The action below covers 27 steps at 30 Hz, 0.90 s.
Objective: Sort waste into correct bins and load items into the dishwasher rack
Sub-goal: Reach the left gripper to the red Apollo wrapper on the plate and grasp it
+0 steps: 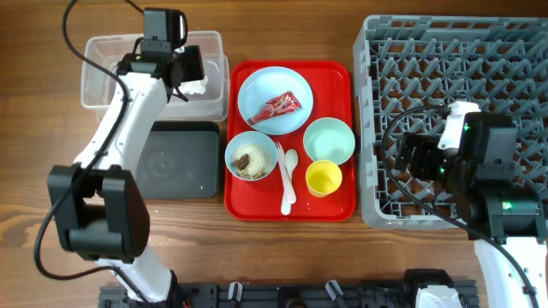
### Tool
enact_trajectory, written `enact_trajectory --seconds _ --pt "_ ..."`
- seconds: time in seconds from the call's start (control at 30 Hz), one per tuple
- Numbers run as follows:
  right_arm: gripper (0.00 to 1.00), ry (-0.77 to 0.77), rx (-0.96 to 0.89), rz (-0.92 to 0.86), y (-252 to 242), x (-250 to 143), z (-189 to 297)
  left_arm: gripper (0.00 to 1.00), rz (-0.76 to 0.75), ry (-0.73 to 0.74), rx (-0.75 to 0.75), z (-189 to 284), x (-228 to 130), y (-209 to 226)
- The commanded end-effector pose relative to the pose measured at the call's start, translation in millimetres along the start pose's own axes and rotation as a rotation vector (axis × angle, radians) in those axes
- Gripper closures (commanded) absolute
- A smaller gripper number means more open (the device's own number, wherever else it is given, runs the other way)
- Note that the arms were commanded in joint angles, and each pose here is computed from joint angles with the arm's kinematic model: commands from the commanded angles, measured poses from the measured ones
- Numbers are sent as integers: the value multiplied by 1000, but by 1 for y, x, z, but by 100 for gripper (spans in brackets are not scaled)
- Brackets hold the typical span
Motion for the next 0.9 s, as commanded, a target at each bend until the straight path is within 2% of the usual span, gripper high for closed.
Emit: enact_trajectory --seconds 0.0,0.17,0.3,0.4,0.53,0.67,0.87 --pt "0 -18 11 18 3 6 5 40 -93 -7 -113 6 -1 -30" --pt "0 -18 11 18 3 6 5 36 -397 -13 -402 26 -20 -112" --pt "0 -18 11 18 3 6 5 23 -544 14 -455 24 -46 -156" --pt "0 -16 10 17 3 6 5 21 -623 52 -470 13 -66 -176" --pt "0 -11 10 17 3 5 5 20 -731 102 -490 -8 -92 -190" --pt "0 -6 9 17 3 4 5 16 -744 140 -442 -32 -105 -187" --pt "0 -6 8 17 2 4 5 16 -745 187 -438 -54 -120 -186"
Point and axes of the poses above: each gripper's point midway between its finger pads, its own z axis back along the fingers, its own y axis along the line the jaws close on, x = y × z, the point moved 3 cm from there along z, back along the fingers, and after that the axes turned 2 degrees about -z, right-handed, at the moved point
